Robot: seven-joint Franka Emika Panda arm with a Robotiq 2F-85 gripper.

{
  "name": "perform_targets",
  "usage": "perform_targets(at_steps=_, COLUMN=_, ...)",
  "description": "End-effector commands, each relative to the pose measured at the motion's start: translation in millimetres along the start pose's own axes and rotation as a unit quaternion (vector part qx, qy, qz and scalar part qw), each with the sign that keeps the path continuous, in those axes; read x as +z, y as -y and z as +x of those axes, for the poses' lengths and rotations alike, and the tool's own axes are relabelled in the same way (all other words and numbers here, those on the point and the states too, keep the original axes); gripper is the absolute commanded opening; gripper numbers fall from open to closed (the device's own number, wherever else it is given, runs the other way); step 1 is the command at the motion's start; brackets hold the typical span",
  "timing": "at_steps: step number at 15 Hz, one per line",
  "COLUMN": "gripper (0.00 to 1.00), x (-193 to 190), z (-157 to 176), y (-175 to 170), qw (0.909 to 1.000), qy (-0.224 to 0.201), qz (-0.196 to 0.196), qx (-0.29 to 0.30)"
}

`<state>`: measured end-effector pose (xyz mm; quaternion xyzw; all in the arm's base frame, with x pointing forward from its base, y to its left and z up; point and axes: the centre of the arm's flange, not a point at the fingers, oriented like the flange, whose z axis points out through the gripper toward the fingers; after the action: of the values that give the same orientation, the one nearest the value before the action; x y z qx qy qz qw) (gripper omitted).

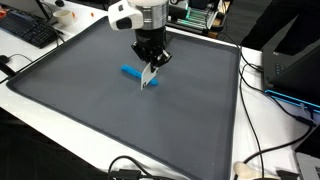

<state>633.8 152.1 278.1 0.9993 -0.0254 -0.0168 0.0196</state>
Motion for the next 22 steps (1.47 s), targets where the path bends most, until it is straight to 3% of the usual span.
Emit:
perform_targets(at_steps=1, gripper=0.01, x=4.1, z=6.4, y=1.8, qw=0.9996, qy=0.007, qz=-0.023, qx=-0.016)
perform_targets(at_steps=6, gripper=0.01, x=8.9, z=7.8, y=4.5, qw=0.999, qy=0.009, qz=-0.037, qx=-0.024)
perform_targets(at_steps=22, gripper=0.01, x=32.1, z=9.3, y=4.8, qw=0.9994, qy=0.009, qz=-0.032, qx=-0.013)
